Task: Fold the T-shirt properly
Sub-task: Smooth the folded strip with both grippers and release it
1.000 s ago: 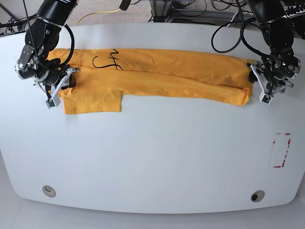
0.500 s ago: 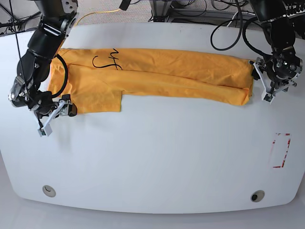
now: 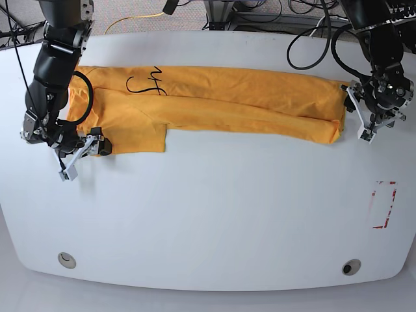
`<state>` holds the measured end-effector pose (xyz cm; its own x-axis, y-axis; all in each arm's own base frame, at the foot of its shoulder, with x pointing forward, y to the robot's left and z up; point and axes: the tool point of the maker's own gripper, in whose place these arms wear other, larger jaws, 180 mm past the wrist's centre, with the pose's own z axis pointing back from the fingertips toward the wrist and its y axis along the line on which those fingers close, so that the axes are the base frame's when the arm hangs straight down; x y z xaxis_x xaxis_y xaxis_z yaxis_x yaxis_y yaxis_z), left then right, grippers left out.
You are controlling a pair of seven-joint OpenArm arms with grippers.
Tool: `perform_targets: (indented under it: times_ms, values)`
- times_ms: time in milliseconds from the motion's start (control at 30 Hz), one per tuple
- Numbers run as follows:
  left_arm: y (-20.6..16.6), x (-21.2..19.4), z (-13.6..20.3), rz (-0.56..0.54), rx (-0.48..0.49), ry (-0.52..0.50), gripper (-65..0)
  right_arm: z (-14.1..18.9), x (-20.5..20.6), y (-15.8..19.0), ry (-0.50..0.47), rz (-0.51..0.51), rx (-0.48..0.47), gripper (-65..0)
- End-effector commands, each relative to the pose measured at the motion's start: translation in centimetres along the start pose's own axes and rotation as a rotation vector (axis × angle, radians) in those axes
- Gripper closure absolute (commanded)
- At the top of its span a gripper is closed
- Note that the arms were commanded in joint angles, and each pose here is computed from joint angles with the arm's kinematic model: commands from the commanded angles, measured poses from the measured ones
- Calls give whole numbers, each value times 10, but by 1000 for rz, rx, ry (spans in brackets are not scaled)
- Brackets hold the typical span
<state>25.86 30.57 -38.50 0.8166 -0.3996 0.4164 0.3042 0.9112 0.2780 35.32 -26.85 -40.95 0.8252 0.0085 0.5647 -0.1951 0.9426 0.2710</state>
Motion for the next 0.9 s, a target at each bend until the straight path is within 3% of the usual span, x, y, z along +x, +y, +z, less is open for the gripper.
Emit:
perform_targets:
  times_ms: [0, 100, 233, 300, 433, 600, 867]
  values:
    - [9, 10, 6, -9, 25, -32, -378, -1, 2, 5, -2, 6, 9, -465]
    - [9, 10, 6, -9, 25, -32, -378, -5, -3, 11, 8, -3, 22, -360]
    - [9, 10, 6, -10, 27, -30, -378, -5, -3, 11, 6, -4, 23, -76]
    - [9, 9, 5, -9, 25, -28, -378, -5, -1, 11, 1, 0, 23, 0]
    - [7, 9, 4, -11, 22, -26, -378, 10, 19, 16, -41, 68, 2, 0]
    - [6, 5, 4, -11, 18, -18, -378, 53, 28, 21, -89, 105, -21, 0]
    - [5, 2, 3, -11, 15, -11, -378, 103, 5, 26, -85, 109, -71, 0]
